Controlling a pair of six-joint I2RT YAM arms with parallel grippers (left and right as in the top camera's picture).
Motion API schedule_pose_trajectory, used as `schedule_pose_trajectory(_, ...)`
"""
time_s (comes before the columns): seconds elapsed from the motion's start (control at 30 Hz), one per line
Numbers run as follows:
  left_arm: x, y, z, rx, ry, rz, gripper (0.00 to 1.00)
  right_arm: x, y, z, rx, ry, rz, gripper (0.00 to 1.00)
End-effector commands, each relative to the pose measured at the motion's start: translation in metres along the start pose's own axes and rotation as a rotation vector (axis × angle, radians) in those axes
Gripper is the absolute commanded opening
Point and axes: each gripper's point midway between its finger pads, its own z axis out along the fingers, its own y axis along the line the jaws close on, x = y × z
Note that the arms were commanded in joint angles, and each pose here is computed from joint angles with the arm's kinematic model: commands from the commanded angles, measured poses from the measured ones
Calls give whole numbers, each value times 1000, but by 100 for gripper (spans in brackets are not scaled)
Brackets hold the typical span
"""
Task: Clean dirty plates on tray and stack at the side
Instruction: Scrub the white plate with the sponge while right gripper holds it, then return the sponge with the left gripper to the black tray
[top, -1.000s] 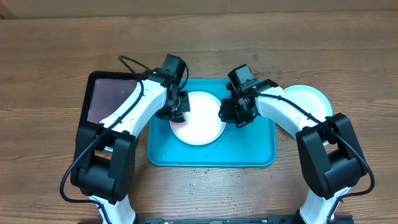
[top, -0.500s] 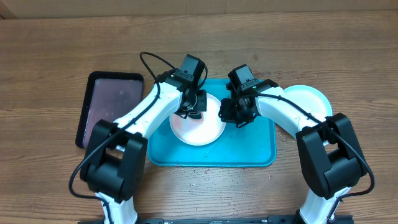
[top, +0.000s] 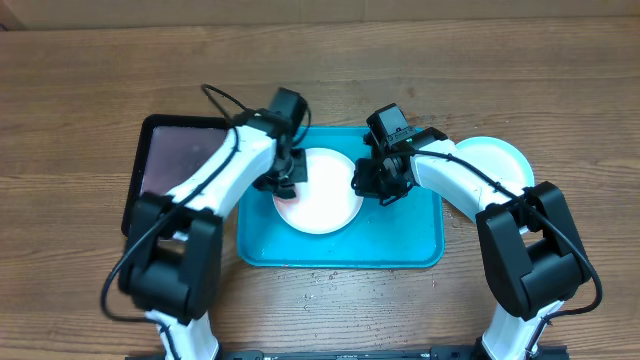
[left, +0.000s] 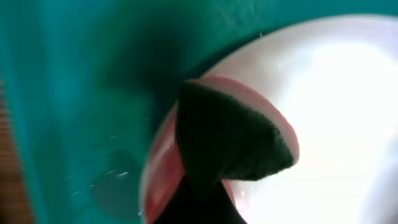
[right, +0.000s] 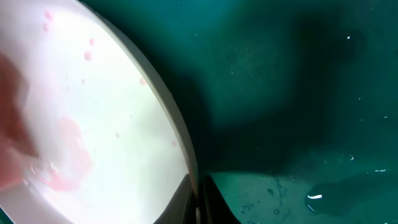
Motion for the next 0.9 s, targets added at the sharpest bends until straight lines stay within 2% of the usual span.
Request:
schedule_pose_trajectory(0.0,-19,9,-44,13,-127,-3,4,-7,8,-10,-21,-32,-10,4)
schedule_pose_trajectory(0.17,-24,37,-74,14,-172,-76,4,-12,8,-12,-12,-48,-54,4)
schedule_pose_trajectory(0.37,-30,91,-88,-12,-176,-99,4,-30,-3,-34,107,-128,-85,4)
schedule_pose_trajectory(0.63,-35,132,-72,39,-184,-83,4,-58,4,-91,213,-310,-157,4)
schedule_pose_trajectory(0.87,-28,161,-42,48,-193,-63,4,-72,9,-157,473,-566,-251,4)
